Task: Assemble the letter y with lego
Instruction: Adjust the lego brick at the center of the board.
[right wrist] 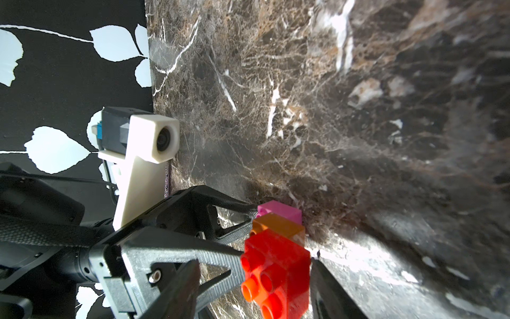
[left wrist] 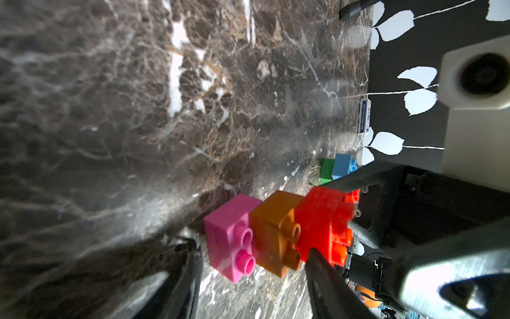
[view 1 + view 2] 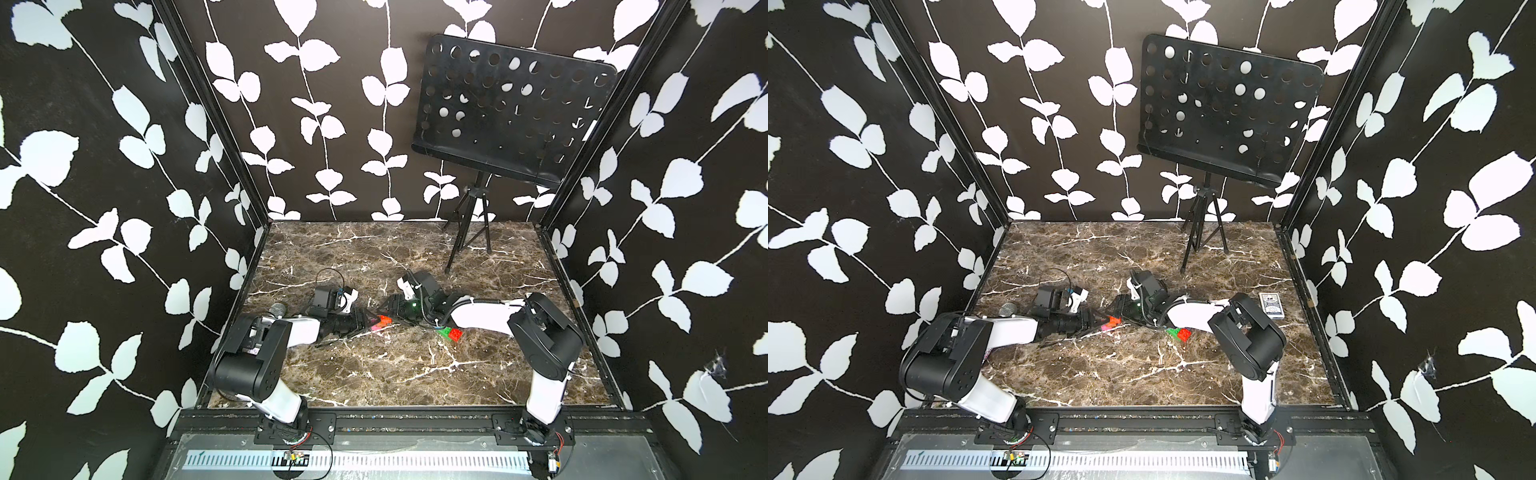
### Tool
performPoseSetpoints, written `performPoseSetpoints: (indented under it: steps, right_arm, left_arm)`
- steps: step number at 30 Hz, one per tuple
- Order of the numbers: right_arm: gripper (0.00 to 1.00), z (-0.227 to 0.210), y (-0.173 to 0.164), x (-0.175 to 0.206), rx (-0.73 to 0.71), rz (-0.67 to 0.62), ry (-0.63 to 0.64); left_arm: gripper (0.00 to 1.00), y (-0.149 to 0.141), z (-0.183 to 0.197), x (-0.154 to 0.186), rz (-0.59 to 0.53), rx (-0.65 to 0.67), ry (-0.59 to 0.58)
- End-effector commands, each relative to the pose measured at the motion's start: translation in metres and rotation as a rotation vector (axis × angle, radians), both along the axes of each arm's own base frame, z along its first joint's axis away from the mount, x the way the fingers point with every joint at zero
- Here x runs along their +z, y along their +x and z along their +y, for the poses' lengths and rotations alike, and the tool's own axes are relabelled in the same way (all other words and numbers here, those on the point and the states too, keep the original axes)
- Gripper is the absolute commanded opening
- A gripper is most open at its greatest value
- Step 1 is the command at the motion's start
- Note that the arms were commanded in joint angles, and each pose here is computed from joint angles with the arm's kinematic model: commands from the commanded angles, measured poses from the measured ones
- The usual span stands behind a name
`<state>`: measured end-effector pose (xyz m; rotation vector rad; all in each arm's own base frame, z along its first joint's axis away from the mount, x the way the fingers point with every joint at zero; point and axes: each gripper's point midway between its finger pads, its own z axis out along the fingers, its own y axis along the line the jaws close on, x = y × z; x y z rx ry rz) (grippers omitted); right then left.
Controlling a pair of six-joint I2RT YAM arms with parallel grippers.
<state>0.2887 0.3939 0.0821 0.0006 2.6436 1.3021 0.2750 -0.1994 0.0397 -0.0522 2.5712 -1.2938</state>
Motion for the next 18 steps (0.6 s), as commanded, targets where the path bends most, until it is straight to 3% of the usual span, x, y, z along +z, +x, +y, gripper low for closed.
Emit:
performPoseSetpoints:
  steps: [1,11,18]
  right_arm:
    - [0.62,0.005,0.000,0.007,0.000,-0.015,0.021]
    - [0.62,0.004,-0.001,0.008,0.002,-0.023,0.014]
    - [0.63,-0.013,0.001,0.024,0.022,-0.083,-0.059]
  left_arm:
    - [0.61,-0.004,0.005,-0.011,0.032,0.013,0.018]
    - [0.51,-0.018,0.014,-0.030,0.072,-0.003,0.086]
    - [0.48,-0.024,0.018,-0.041,0.091,-0.007,0.117]
